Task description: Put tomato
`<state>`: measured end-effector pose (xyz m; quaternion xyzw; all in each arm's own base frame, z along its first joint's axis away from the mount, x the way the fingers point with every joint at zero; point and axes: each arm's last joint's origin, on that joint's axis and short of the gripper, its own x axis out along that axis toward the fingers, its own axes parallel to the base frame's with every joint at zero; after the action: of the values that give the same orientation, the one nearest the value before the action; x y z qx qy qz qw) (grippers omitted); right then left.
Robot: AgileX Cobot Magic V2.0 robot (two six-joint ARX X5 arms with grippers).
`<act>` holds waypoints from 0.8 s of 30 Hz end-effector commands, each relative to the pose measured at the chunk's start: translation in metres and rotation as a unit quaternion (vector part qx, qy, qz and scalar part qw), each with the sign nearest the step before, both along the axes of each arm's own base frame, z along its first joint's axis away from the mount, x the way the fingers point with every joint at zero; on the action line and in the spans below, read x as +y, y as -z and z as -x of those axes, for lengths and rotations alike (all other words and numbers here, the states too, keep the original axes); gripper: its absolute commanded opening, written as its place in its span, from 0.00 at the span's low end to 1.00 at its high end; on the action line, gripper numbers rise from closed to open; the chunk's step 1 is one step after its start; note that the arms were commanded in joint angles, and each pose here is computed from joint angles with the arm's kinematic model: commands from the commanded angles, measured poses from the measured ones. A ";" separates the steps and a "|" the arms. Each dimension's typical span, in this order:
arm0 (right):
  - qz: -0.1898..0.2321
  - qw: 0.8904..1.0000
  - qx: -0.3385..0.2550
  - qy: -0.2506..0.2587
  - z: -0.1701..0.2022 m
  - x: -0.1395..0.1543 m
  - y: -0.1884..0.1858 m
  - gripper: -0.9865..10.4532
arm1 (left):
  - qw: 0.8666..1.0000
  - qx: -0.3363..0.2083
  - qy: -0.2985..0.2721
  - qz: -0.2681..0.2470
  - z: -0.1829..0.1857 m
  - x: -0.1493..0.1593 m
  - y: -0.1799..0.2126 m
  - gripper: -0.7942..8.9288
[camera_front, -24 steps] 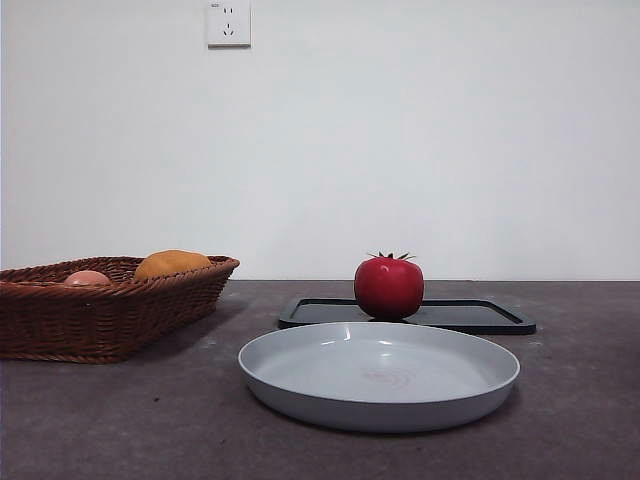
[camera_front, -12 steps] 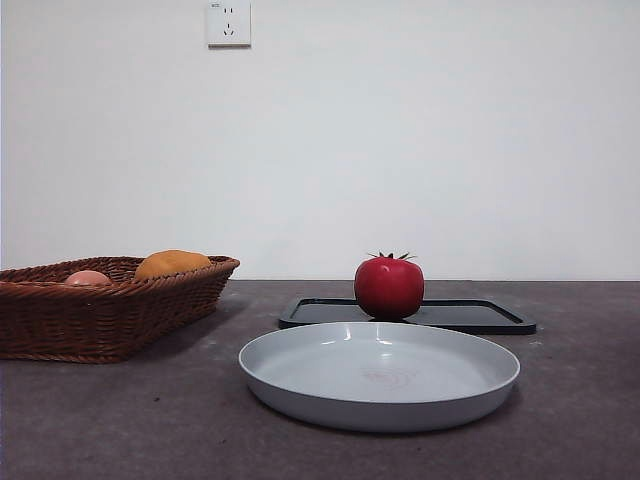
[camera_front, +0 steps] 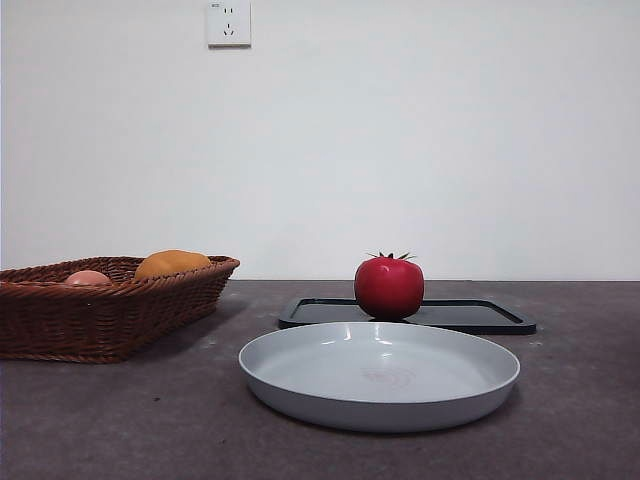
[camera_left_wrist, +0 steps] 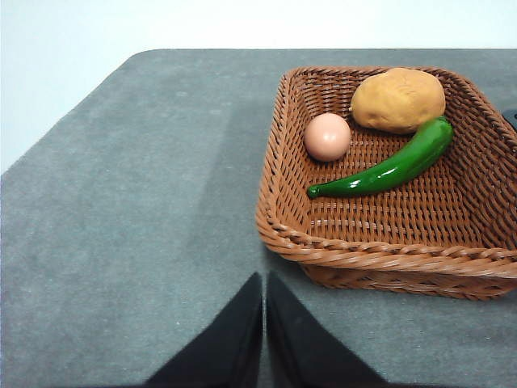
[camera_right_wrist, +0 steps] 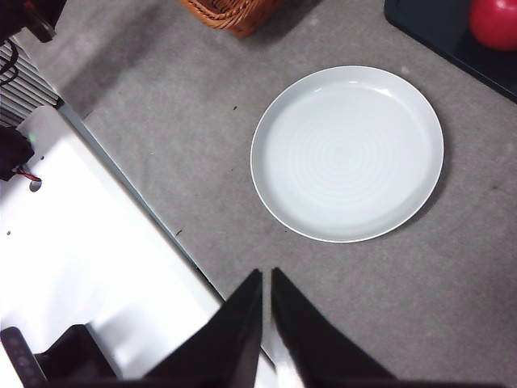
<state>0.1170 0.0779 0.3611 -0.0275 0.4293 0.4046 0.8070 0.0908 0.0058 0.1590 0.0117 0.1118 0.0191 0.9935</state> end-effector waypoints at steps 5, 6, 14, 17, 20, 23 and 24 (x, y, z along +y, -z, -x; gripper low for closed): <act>-0.007 1.000 -0.012 0.002 0.002 -0.001 -0.004 0.09 | 1.000 0.014 0.002 0.001 -0.001 0.000 0.007 0.09; -0.009 1.000 -0.017 0.006 0.003 -0.004 -0.006 0.09 | 1.000 0.014 0.002 0.001 -0.001 0.000 0.007 0.09; -0.060 0.973 -0.203 0.096 0.019 -0.039 -0.033 0.09 | 1.000 0.014 0.002 0.001 -0.001 0.000 0.007 0.09; -0.064 0.949 -0.269 0.150 0.027 -0.052 -0.032 0.09 | 1.000 0.014 0.002 0.001 -0.001 0.000 0.007 0.09; -0.064 0.922 -0.332 0.191 0.030 -0.062 -0.019 0.09 | 1.000 0.014 0.002 0.001 -0.001 0.000 0.007 0.09; -0.066 0.896 -0.382 0.216 0.030 -0.067 0.006 0.09 | 1.000 0.014 0.002 0.001 -0.001 0.000 0.007 0.09; -0.066 0.889 -0.395 0.221 0.030 -0.068 0.015 0.09 | 1.000 0.014 0.002 0.001 -0.001 0.000 0.007 0.09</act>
<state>0.0848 0.0104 0.3543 -0.0271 0.0537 0.2015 0.9776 0.0908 0.0058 0.1590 0.0117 0.1118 0.0191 0.9935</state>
